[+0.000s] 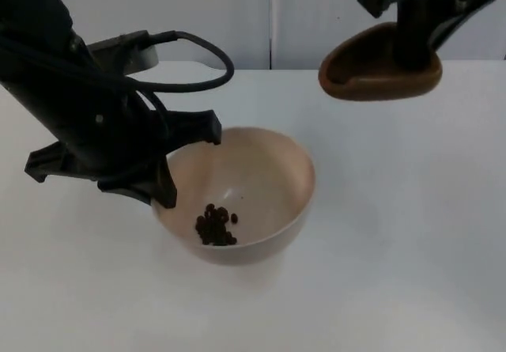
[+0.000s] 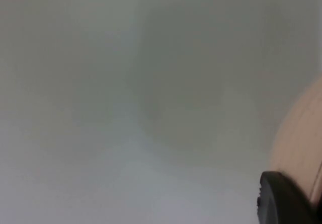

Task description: Pick up the bowl with the left hand and pour the coffee beans from the cup into the bowl with the right hand.

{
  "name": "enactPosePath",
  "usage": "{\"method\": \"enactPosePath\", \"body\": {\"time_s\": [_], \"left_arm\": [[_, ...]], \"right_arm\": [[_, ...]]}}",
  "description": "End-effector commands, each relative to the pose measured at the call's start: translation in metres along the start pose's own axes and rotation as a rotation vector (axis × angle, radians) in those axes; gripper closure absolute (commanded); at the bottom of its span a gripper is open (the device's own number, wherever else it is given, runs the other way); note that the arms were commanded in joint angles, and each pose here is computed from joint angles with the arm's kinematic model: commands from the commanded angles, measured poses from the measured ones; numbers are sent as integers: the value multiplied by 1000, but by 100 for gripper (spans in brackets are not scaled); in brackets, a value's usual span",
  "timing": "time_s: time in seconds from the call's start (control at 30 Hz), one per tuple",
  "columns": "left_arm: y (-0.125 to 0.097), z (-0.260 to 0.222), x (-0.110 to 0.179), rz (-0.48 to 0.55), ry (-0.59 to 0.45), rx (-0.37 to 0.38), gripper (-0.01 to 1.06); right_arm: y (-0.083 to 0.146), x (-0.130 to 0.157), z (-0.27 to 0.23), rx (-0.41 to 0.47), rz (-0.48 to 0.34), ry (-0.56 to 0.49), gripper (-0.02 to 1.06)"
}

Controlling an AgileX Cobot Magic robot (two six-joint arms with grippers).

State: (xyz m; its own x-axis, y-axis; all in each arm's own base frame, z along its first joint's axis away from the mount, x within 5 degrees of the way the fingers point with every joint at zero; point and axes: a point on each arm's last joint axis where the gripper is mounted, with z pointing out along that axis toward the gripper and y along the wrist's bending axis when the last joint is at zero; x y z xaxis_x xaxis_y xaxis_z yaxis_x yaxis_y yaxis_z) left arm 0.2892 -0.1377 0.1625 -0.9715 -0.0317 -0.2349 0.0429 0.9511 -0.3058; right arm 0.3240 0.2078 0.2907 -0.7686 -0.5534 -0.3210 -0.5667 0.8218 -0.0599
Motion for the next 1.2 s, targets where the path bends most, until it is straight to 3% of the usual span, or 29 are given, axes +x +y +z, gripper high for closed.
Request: {"method": "enactPosePath", "body": {"time_s": [0.0, 0.17, 0.4, 0.67, 1.0, 1.17], "left_arm": [[-2, -2, -2, 16, -27, -1, 105], [-2, -1, -3, 15, -38, -1, 105], [1, 5, -5, 35, -51, -19, 105], [9, 29, -4, 8, -17, -59, 105], [13, 38, -6, 24, -31, -84, 105], [13, 38, -6, 28, -31, -86, 105]], "right_arm": [[-1, 3, 5, -3, 13, -26, 105], [1, 18, 34, -8, 48, -21, 105], [-14, 41, 63, -34, 119, 10, 105], [-36, 65, 86, 4, 177, 16, 105], [-38, 89, 109, 60, 244, -31, 105], [-38, 92, 111, 68, 234, -36, 105]]}}
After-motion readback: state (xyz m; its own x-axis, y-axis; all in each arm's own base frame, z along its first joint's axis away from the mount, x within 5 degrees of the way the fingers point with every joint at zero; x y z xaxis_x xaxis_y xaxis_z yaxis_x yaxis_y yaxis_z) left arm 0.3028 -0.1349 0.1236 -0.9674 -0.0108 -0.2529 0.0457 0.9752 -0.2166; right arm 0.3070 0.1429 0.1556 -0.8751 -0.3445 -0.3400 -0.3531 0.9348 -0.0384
